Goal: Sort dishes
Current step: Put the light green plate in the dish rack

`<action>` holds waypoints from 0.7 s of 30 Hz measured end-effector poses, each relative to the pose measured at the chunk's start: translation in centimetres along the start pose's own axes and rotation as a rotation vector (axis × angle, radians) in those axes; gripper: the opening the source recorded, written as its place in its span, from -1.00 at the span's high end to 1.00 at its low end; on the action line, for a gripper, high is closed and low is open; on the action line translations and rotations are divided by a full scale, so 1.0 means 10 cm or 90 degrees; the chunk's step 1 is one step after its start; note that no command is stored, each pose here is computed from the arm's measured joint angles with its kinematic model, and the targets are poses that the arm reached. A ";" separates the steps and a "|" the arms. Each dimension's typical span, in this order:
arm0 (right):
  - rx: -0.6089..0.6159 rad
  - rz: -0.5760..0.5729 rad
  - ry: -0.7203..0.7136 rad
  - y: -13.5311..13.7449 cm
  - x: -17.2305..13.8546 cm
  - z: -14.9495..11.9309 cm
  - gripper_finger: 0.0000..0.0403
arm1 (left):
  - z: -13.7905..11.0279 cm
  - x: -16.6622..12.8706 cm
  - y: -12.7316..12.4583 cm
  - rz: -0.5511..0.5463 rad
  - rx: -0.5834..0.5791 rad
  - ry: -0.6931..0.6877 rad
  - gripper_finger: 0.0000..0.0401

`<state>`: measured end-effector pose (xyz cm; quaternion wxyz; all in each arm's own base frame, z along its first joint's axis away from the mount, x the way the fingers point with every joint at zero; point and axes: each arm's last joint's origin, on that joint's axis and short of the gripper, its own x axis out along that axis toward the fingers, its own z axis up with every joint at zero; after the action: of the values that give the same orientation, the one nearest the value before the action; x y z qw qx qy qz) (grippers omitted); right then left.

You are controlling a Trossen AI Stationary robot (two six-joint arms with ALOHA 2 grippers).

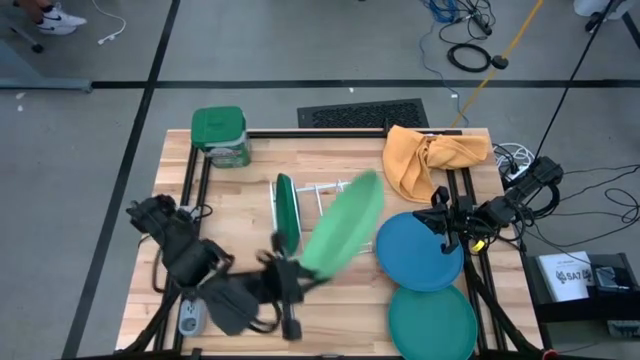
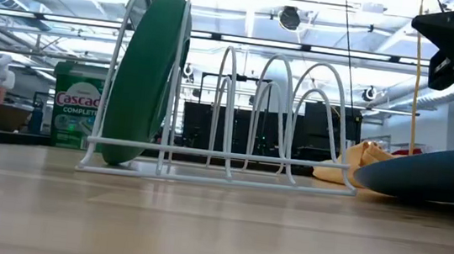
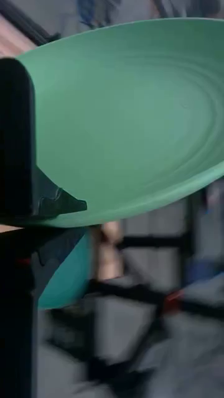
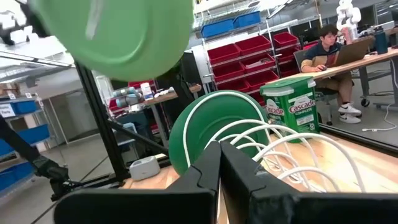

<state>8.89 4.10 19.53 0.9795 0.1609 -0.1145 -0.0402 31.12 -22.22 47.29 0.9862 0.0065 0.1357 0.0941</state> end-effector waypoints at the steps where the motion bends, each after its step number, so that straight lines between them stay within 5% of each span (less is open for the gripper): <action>1: -0.001 0.000 0.000 0.00 0.00 0.00 0.98 | 0.02 -0.01 0.02 0.022 -0.033 -0.018 0.98; 10: -0.021 0.001 -0.009 0.00 0.00 0.02 0.98 | -0.43 0.34 -0.18 0.155 -0.175 -0.055 0.98; 15: -0.030 0.001 -0.009 0.00 0.00 0.02 0.98 | -0.70 0.41 -0.21 0.280 -0.212 -0.112 0.98; 21: -0.055 0.000 -0.029 0.01 0.00 0.05 0.98 | -0.98 0.50 -0.16 0.343 -0.246 -0.140 0.98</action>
<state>8.75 3.99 20.04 0.9827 0.1175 -0.1347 -0.0487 33.49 -23.00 36.47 0.9177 -0.1343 0.0017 0.3739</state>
